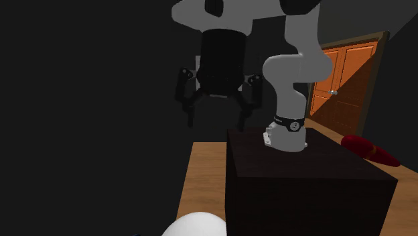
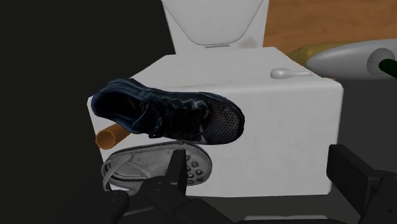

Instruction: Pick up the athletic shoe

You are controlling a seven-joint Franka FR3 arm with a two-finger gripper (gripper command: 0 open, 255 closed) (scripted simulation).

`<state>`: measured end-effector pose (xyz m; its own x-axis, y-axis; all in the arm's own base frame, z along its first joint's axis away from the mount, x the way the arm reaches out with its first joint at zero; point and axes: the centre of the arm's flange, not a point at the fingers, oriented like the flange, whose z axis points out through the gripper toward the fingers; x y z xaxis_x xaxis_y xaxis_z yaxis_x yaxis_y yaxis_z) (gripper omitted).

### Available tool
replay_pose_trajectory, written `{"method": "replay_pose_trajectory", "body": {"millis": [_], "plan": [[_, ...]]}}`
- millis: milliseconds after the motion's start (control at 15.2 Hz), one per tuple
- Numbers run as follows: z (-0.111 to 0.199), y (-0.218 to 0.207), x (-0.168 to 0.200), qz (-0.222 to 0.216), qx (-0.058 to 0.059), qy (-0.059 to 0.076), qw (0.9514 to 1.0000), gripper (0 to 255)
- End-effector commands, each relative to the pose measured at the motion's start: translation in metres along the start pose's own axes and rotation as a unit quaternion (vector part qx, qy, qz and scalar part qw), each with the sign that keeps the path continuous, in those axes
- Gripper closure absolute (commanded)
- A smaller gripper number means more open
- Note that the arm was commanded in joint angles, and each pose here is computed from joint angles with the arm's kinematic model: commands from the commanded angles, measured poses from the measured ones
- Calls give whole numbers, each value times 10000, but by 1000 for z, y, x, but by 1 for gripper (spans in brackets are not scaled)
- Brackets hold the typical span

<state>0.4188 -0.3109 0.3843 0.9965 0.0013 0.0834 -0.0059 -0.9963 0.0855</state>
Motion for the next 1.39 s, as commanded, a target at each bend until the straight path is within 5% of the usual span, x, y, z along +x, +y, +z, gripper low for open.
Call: {"method": "replay_pose_trajectory", "body": {"millis": [0,1320], "plan": [[19,17,3,75,16,5,10000,0],[203,211,28,827,217,24,9963,0]]}}
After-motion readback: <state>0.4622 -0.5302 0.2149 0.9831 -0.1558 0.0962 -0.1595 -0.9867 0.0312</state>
